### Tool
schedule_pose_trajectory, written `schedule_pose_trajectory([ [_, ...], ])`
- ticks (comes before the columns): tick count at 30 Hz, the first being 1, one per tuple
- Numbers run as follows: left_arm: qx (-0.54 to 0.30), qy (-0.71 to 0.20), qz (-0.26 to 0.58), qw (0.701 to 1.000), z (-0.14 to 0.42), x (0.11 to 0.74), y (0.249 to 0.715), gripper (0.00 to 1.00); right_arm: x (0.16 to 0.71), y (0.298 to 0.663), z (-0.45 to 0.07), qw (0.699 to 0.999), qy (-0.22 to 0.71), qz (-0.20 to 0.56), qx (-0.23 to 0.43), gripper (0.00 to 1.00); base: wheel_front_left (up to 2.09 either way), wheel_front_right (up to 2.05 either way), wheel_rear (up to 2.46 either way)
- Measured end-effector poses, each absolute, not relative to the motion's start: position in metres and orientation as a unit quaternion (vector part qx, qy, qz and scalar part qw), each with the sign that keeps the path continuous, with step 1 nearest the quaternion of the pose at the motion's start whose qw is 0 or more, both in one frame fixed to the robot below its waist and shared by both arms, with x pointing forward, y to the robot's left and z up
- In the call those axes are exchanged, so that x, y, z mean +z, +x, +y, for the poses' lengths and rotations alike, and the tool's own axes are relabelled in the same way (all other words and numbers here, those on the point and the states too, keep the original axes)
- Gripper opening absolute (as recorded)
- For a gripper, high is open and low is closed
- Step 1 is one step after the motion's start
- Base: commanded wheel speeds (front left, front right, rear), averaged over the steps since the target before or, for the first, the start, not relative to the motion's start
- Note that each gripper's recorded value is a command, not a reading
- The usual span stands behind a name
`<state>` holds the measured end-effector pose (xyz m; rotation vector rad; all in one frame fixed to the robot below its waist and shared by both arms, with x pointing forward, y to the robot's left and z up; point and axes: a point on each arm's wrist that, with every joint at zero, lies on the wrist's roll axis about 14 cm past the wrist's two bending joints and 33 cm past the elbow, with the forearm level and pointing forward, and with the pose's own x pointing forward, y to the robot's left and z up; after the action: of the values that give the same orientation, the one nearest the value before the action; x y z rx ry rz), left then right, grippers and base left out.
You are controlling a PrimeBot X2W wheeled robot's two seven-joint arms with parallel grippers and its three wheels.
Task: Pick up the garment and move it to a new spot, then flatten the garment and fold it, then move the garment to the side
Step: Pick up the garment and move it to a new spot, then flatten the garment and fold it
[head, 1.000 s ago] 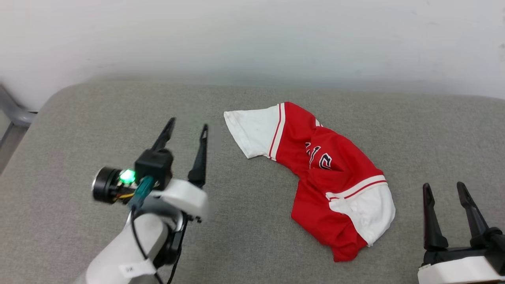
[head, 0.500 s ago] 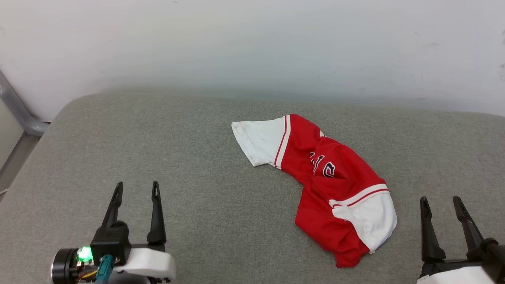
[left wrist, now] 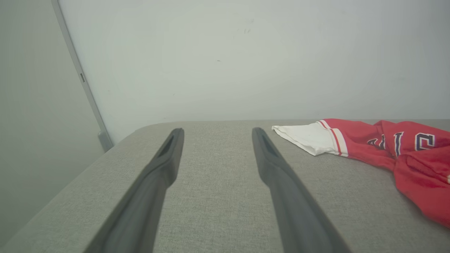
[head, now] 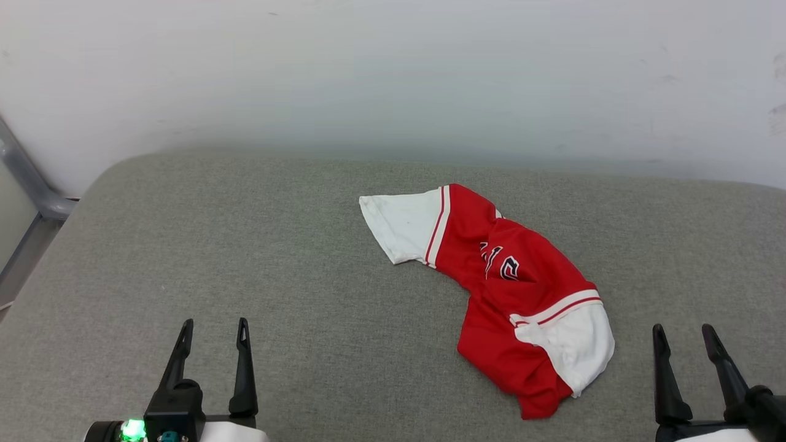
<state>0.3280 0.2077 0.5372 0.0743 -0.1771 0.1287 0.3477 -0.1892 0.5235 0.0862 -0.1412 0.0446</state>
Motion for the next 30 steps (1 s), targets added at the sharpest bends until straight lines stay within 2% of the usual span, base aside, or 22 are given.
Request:
schedule_pose_trajectory([
  [30,0.037,0.027,-0.069,0.997,0.201,0.524,0.328,1.00,0.520,0.343,-0.196,0.996,0.052,-0.066,0.011,1.00,0.00,0.00,0.00],
])
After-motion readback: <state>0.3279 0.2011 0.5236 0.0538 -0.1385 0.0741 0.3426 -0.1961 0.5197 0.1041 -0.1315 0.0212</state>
